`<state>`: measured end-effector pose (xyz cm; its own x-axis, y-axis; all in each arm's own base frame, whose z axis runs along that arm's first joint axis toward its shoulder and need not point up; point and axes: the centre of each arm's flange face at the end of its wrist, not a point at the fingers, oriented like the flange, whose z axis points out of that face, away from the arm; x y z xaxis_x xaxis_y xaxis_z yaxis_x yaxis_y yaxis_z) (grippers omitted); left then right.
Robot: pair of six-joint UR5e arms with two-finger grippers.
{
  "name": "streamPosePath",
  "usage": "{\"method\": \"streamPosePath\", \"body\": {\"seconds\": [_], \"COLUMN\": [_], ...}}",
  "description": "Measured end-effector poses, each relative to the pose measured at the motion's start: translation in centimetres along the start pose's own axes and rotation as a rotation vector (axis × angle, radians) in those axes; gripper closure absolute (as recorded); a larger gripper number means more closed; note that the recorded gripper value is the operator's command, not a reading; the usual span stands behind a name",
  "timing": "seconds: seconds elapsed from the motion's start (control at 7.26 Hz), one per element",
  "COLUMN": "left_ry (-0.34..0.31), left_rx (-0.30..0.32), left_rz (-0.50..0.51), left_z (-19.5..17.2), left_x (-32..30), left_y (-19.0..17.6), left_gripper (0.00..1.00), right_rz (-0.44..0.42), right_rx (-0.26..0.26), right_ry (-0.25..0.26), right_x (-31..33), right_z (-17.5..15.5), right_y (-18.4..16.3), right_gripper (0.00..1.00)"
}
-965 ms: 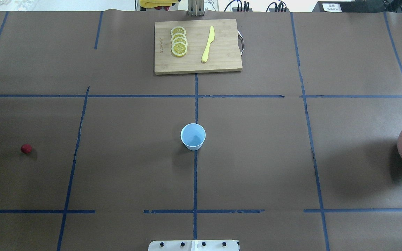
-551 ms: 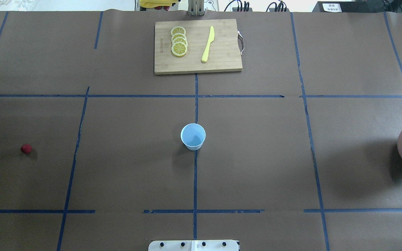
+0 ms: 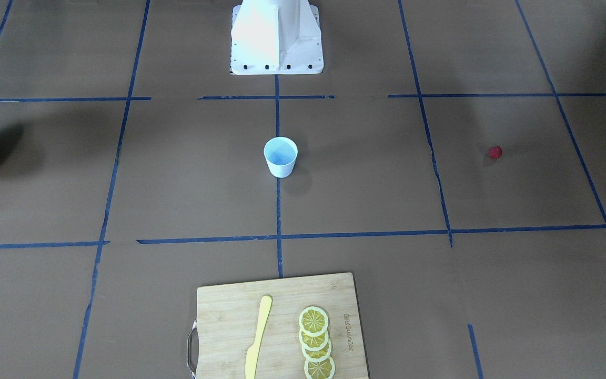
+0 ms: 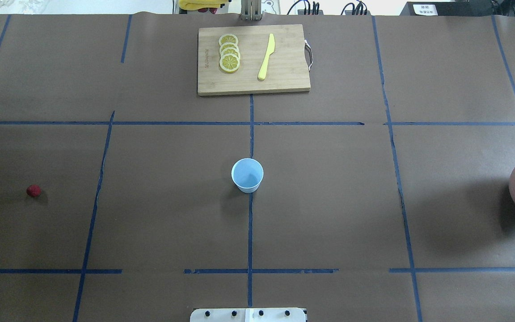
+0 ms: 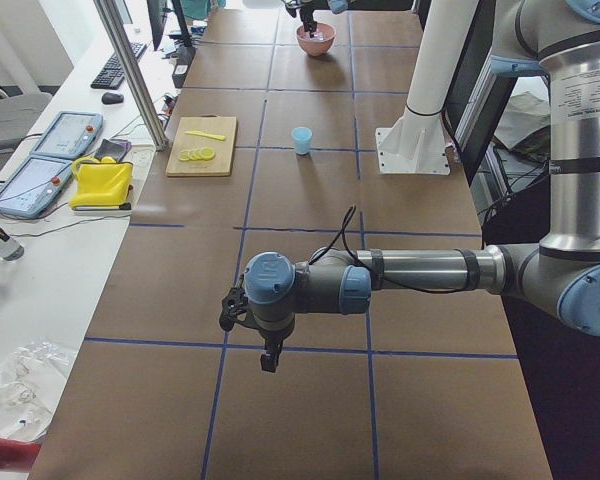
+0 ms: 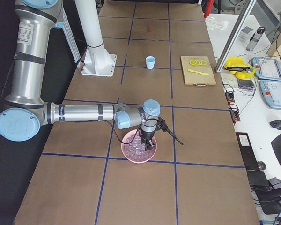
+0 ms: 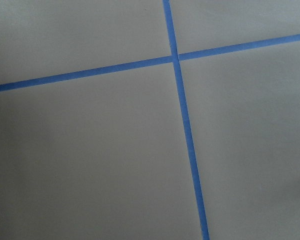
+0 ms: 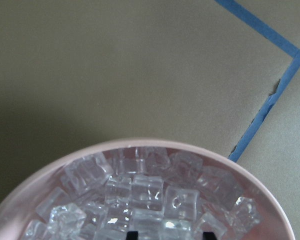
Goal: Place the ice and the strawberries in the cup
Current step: 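Grasp an ice cube from the pink bowl with the right gripper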
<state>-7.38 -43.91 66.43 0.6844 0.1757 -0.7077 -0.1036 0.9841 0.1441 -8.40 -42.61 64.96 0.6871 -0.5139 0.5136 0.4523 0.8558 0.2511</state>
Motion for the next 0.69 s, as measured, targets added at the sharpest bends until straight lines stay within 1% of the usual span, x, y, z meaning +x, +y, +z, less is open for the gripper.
{"method": "streamPosePath", "body": {"seconds": [0.41,0.55,0.69], "left_ry": [0.002,0.003,0.003], "left_rx": [0.001,0.002,0.002], "left_rz": [0.001,0.001,0.001], "left_z": [0.0,-0.1,-0.1], "left_x": [0.1,0.1,0.1], "left_y": [0.0,0.0,0.0], "left_gripper": [0.0,0.0,0.0], "right_rz": [-0.003,0.008,0.053], "right_rx": [0.018,0.038,0.067], "right_ry": [0.003,0.001,-0.003], "right_x": [-0.2,-0.5,-1.1], "right_z": [-0.9,-1.9,-3.4], "right_y": [-0.5,-1.1,-1.9], "right_gripper": [0.99,1.0,1.0]}}
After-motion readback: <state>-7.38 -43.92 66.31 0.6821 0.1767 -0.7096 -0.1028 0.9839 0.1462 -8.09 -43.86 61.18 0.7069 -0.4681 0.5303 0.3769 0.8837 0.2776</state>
